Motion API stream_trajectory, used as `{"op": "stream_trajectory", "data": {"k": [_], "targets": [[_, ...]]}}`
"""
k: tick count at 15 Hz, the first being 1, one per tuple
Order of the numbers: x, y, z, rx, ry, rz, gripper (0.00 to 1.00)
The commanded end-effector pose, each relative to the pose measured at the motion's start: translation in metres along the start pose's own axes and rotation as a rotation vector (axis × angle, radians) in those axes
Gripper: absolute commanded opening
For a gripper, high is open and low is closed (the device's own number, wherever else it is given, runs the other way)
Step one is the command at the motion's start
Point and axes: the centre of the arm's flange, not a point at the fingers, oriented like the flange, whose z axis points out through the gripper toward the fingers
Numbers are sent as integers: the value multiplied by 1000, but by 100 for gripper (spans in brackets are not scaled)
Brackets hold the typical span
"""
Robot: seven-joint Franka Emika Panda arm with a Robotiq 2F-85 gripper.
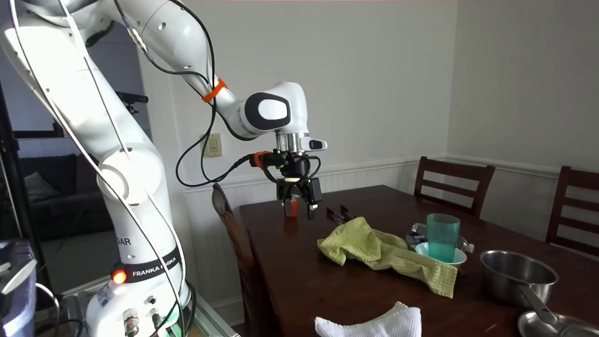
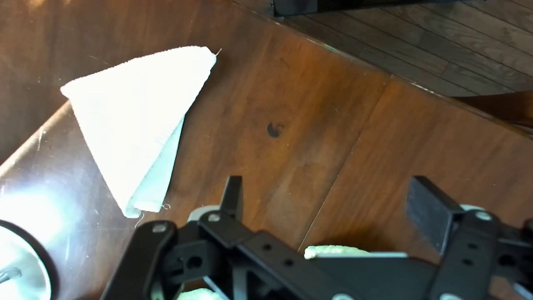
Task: Unfold the white towel twice
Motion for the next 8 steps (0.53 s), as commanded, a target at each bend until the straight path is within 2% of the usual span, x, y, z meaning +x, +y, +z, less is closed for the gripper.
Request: {"op": "stream_trajectory", "data": {"k": [1, 8], "targets": [[-3, 12, 25, -23, -41, 19, 100], [-33, 50, 91, -103, -124, -22, 100]]}}
